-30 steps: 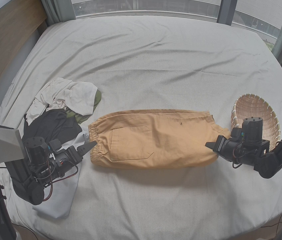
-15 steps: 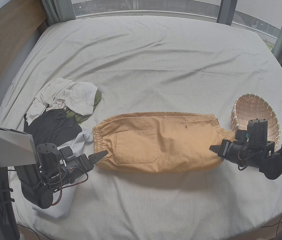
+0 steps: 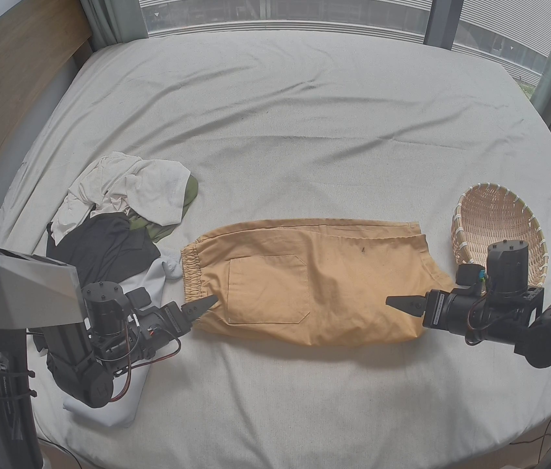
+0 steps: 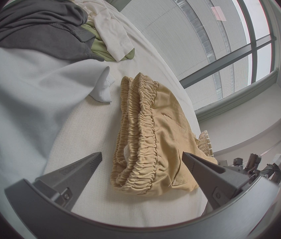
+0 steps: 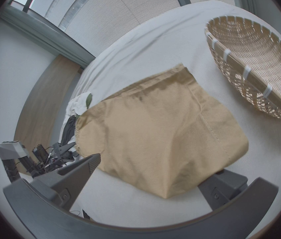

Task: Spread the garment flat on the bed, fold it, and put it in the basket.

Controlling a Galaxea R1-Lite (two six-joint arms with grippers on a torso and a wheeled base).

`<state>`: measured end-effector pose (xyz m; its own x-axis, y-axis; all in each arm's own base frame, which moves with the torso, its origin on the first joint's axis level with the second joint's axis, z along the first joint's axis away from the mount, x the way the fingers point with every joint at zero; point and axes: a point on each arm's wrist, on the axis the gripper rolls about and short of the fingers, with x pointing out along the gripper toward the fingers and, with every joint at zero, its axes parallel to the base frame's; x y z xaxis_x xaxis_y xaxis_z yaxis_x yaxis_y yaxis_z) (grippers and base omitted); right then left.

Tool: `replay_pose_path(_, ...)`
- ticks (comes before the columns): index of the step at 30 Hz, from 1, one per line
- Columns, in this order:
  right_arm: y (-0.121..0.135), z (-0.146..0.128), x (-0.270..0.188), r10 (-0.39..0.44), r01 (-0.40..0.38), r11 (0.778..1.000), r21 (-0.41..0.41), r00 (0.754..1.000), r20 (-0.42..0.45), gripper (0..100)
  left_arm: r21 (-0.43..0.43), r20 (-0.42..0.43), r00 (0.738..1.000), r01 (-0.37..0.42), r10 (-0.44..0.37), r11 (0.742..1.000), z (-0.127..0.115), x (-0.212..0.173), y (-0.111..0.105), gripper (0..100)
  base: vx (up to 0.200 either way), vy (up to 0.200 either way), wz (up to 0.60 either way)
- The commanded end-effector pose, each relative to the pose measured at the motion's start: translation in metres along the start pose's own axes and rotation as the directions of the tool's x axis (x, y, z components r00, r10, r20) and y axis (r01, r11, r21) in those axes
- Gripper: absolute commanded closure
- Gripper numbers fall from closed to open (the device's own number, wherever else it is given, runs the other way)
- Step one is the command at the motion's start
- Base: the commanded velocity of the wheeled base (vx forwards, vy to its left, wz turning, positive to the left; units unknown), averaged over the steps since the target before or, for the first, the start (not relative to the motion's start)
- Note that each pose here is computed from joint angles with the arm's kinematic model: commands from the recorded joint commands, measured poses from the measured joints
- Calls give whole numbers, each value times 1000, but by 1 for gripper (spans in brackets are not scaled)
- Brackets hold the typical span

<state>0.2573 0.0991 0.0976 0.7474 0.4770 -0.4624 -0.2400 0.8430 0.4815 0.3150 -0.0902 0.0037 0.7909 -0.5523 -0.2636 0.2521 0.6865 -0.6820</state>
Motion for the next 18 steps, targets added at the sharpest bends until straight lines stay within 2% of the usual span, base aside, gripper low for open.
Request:
replay_pose_path(1, 34, 14, -35, 104, -97, 993, -73, 990, 100, 0, 7, -2, 1000, 10, -10, 1000, -4, 10, -1, 0, 0, 0, 0)
replay_pose_path(13, 62, 37, -88, 185, -166, 979, -115, 966, 182, 0, 16, 24, 1000, 16, -16, 1000, -7, 28, 1, 0, 0, 0, 0)
replay_pose_path(18, 63, 34, -88, 186, -170, 979, -113, 970, 155, 0, 20, 34, 999, 26, -27, 999, -5, 34, 0, 0, 0, 0, 0)
